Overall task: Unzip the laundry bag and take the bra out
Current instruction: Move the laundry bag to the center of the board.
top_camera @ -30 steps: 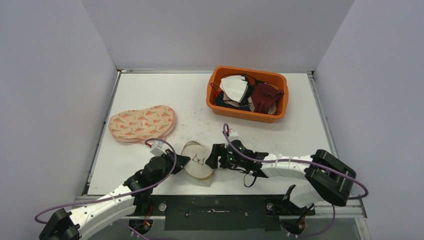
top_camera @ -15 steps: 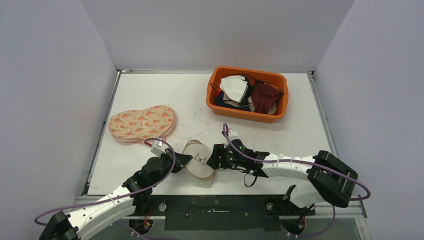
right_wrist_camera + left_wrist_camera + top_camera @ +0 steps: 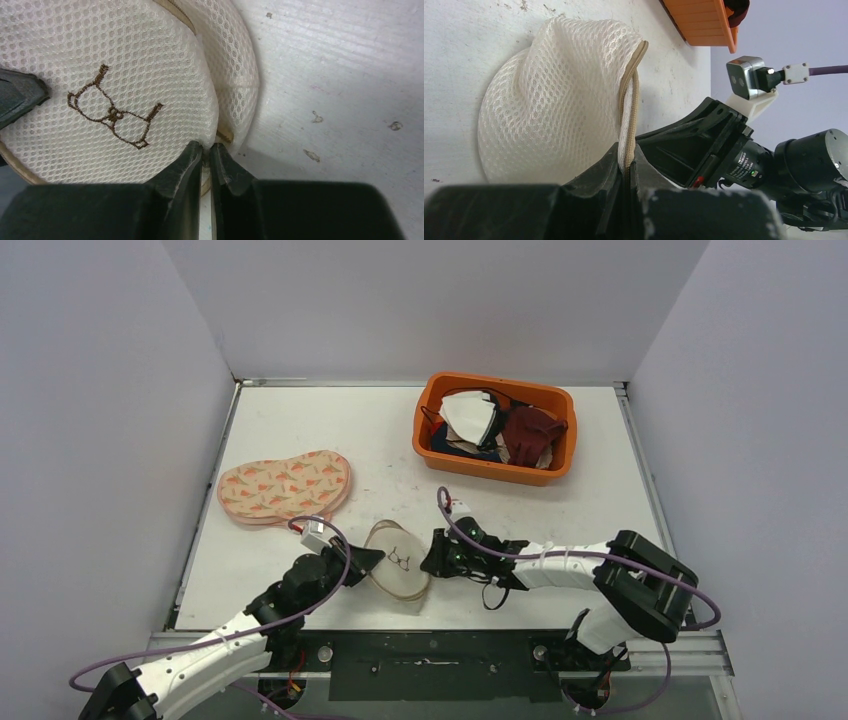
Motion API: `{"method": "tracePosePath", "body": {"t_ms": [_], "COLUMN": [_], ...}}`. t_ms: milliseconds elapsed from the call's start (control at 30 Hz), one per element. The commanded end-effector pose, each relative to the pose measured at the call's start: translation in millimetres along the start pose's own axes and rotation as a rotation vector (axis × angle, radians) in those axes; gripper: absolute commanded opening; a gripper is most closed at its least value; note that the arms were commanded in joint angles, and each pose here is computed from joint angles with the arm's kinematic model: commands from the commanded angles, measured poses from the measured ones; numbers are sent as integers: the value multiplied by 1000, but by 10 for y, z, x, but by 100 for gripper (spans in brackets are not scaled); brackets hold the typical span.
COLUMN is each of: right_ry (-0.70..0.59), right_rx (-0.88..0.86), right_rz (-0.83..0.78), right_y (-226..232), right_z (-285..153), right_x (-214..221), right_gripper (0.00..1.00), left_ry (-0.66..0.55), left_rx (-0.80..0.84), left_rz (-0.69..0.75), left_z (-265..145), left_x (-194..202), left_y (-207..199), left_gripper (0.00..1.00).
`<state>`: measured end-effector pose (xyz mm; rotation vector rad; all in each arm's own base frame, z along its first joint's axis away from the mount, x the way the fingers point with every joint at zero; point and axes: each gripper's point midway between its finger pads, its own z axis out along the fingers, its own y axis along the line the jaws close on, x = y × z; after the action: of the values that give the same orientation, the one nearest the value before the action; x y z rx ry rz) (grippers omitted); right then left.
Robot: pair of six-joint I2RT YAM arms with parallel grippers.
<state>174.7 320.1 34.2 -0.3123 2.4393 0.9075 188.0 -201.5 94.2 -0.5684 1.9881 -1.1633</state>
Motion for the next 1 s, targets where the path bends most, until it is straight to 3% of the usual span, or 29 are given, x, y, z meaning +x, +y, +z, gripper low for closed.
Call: {"method": "tracePosePath", "body": {"t_ms": [0,267,533,967], "right_ry": [-125,-248,-364,-339], "right_rx": [-71,88,117,268], "right_rz": [-24,-150,-175,-156], "right_y": [273,272,389,-167], "right_z": [-187,-832,-1275,-1025], "right_x": [-374,-682,-829,-499], "right_gripper": [5,5,5,5], "left_ry": [-8,31,98,109], "left_rx": [41,22,68,-70], "left_rz": [-17,21,77,149], "left_z": [-8,-67,-113,136], "left_x": [-38,-82,-75,63], "left_y": [-128,-365,-740,-268], "left_gripper": [0,0,0,0]}}
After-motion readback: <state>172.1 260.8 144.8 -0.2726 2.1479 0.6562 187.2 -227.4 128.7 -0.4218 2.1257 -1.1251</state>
